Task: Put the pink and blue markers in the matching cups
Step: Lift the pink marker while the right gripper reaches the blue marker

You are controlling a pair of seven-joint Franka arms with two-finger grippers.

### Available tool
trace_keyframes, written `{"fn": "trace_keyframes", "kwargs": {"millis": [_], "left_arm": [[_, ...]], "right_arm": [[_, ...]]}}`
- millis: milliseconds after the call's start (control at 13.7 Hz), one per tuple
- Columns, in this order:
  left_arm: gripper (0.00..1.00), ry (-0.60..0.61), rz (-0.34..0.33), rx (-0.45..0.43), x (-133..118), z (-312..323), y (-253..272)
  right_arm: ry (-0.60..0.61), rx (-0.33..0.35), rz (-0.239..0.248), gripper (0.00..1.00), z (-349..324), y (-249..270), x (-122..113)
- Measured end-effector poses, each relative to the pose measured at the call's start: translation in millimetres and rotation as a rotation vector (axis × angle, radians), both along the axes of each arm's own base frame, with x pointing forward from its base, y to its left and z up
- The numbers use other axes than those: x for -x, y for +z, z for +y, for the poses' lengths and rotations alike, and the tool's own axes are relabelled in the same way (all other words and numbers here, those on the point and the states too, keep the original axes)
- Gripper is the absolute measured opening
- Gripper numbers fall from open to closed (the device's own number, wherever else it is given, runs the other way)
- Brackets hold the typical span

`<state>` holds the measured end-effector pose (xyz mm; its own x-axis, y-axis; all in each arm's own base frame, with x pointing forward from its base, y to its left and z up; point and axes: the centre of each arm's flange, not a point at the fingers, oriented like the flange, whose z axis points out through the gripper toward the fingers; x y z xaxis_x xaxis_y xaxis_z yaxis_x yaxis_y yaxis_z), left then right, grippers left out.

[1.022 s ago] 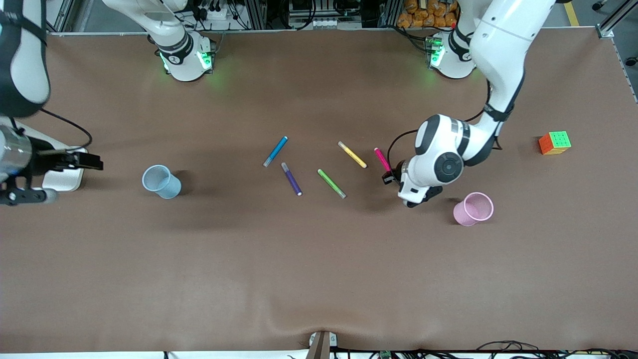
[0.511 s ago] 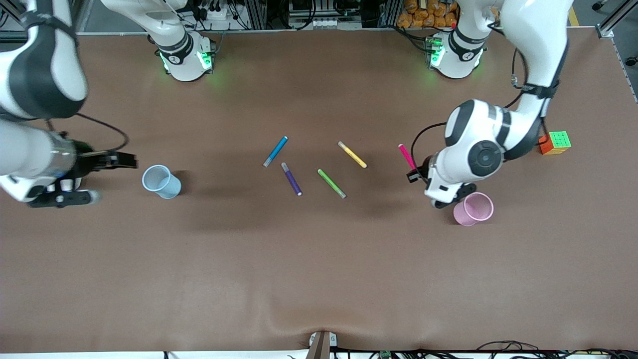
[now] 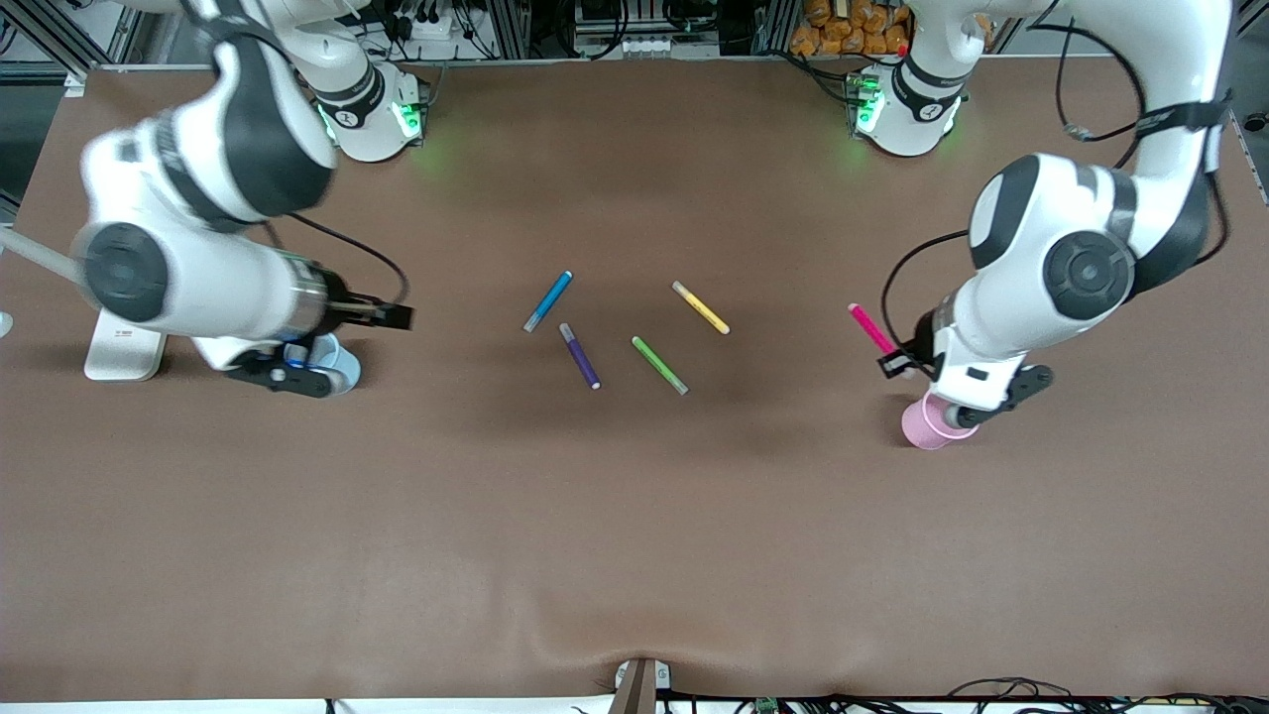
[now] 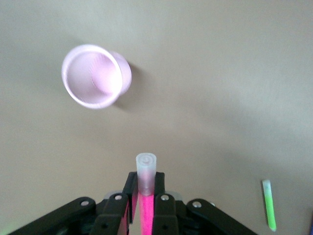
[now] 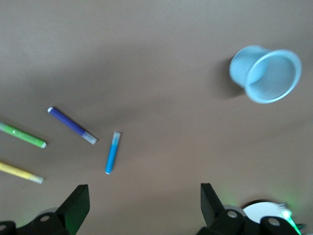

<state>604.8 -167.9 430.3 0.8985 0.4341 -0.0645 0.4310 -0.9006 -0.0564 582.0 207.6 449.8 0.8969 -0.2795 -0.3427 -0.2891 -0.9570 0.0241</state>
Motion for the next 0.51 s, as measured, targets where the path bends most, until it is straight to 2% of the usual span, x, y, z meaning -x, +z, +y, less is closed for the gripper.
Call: {"fn": "trace_keyframes", "kwargs": {"millis": [219,365,511], "left_arm": [[0.17,0.008,-0.064,-0.031,-11,16,31],[0.17,0.024,-0.091,-0.03,-18,35,45],[0.17,0.005,-0.114,-0.045,-23,49,56]], "right_arm": [[-0.086,0.053,0.019,1.0,35,-49,21],[-0.186,0.013,0.032,1.0,42,-85,32],[-0.266,-0.018,0.024,1.0,35,-120,43]]}}
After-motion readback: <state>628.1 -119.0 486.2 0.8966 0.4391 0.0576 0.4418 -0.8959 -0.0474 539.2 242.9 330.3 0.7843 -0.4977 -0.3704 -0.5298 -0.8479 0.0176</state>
